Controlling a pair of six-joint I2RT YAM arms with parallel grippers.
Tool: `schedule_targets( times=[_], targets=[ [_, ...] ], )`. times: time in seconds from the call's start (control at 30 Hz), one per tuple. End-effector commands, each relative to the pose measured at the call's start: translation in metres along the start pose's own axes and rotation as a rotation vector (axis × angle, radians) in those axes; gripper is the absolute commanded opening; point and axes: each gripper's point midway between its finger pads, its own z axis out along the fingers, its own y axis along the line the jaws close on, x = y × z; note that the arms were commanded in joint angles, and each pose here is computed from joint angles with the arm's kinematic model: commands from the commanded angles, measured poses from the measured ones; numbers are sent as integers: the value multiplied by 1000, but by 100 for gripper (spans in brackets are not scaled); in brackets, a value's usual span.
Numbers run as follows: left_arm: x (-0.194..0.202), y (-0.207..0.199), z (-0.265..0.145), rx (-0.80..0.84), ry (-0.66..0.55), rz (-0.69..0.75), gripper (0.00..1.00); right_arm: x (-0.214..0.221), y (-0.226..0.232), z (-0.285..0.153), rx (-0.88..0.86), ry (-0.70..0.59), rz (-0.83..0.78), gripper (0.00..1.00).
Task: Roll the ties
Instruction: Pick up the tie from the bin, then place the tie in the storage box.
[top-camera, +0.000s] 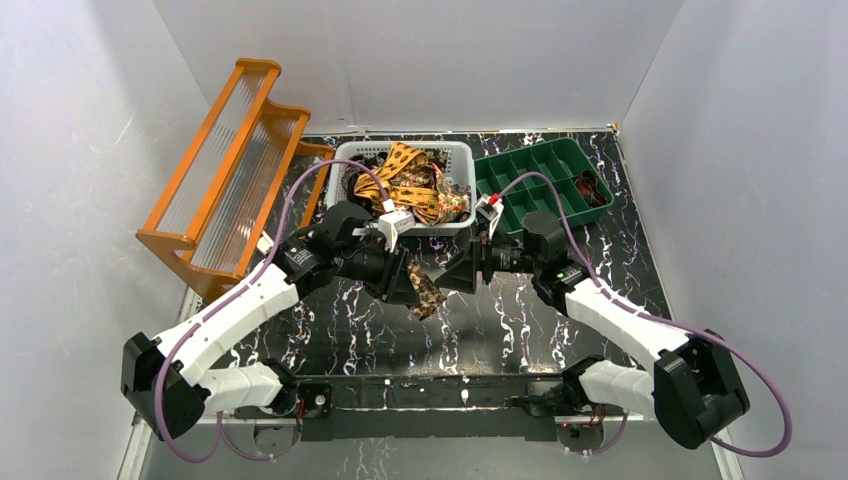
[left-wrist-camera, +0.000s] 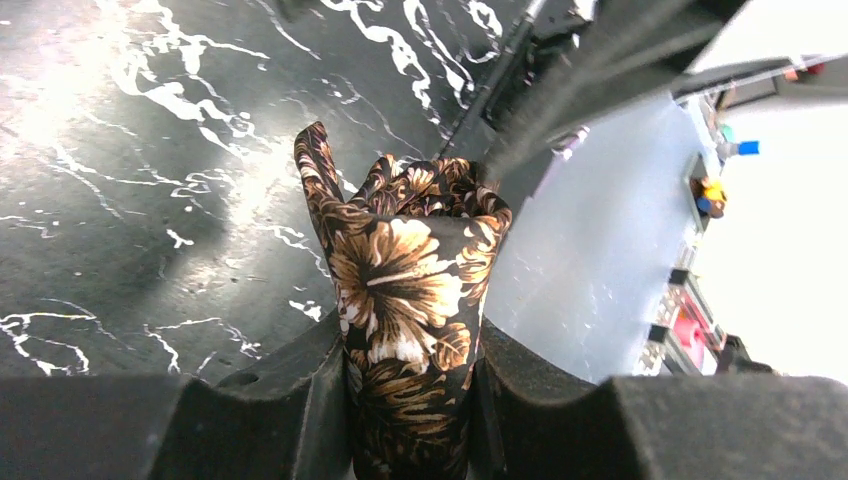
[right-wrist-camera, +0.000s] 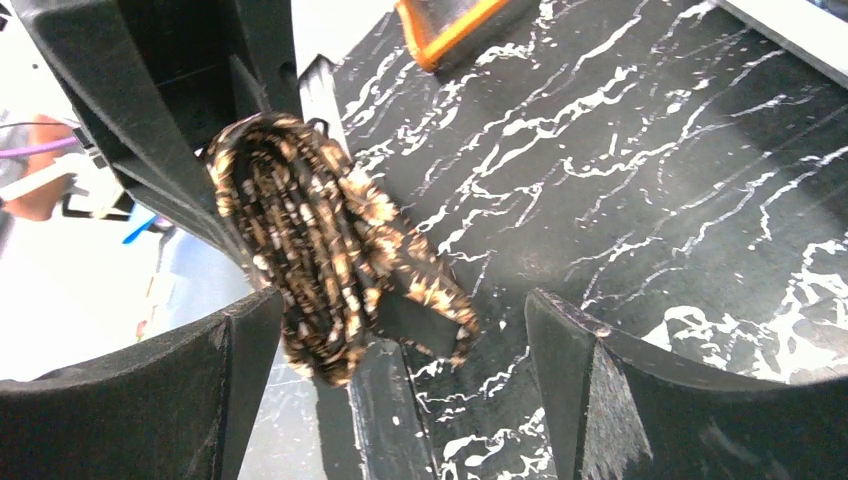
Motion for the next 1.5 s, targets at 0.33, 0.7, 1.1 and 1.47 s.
schedule_targets(
  times=[0.33,0.7,1.1,1.47],
  targets=[
    [1,-53,-30,211,20,121,9,-23,47,1,-356,68,19,99],
    [-13,-54,-31,198,-45,160,8,-10,64,-9,-463,161,49,99],
    [-20,-30,-11,120,-80,126,6,-10,84,-9,-480,187,36,95],
    [-11,-17,-6,72,-60,88,5,-9,91,-10,-470,189,30,99]
  ],
)
